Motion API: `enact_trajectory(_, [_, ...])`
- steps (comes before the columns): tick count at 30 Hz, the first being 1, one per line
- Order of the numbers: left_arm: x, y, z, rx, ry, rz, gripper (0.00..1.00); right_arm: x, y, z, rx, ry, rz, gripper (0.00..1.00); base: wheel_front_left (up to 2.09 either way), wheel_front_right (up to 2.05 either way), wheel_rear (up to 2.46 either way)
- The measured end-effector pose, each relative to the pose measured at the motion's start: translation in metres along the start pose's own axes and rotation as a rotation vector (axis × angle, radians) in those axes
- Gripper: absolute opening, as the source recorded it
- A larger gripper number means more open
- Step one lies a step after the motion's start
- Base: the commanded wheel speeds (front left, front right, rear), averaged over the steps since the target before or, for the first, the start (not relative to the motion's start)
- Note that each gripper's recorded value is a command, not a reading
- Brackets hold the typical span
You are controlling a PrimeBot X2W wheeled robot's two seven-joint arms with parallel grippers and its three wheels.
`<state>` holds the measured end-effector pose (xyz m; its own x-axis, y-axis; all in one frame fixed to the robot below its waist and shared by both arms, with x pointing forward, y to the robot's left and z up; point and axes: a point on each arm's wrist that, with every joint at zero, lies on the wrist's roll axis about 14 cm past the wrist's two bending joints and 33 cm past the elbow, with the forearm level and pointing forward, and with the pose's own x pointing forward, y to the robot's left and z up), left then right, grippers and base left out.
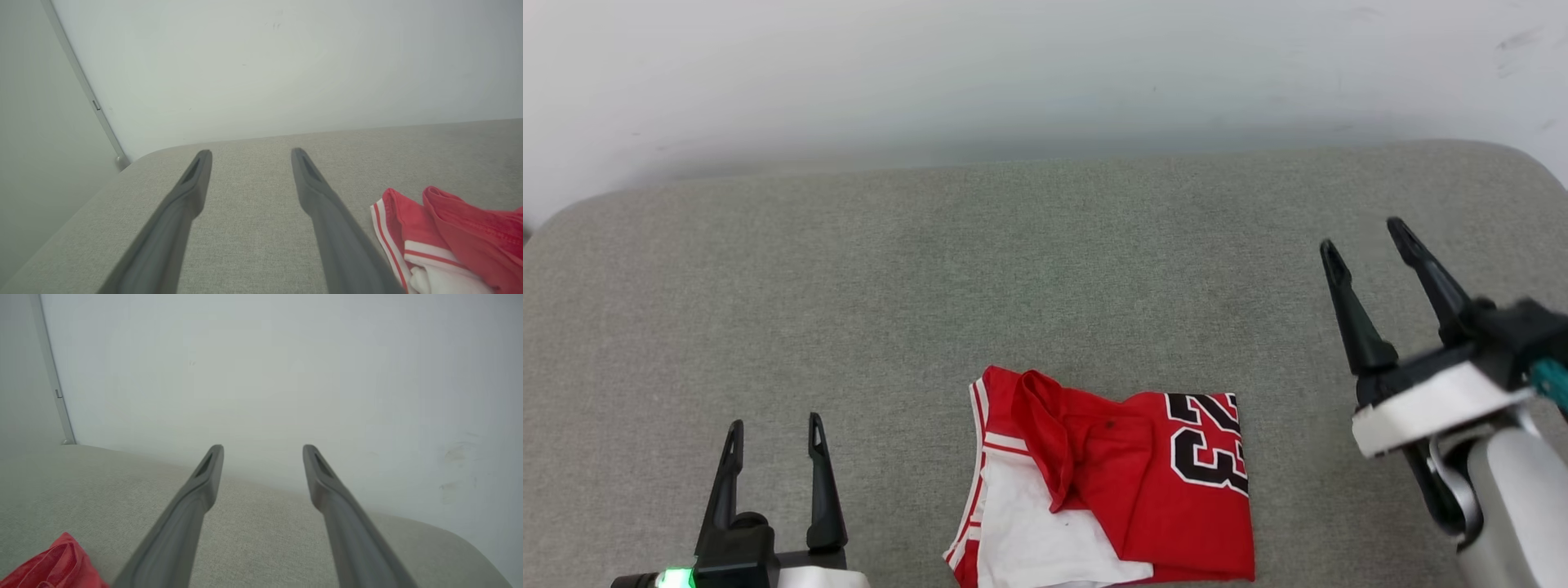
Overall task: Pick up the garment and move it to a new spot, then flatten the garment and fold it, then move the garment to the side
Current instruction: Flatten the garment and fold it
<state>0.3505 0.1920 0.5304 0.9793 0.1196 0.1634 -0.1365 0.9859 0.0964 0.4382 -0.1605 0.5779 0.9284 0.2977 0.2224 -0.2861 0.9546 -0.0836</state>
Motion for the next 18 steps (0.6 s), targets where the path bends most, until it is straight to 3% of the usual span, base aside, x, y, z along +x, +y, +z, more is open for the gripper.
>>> enact_trajectory(7, [-0.004, 0.003, 0.000, -0.001, 0.002, 0.001, 1.00, -0.042, 0.003, -0.009, 0.060, 0.000, -0.111, 1.00, 0.00, 0.00, 0.00])
enact_trajectory(18, [-0.009, 0.006, -0.002, -0.003, 0.011, 0.001, 1.00, -0.081, 0.024, -0.032, 0.146, 0.073, -0.166, 1.00, 0.00, 0.00, 0.00])
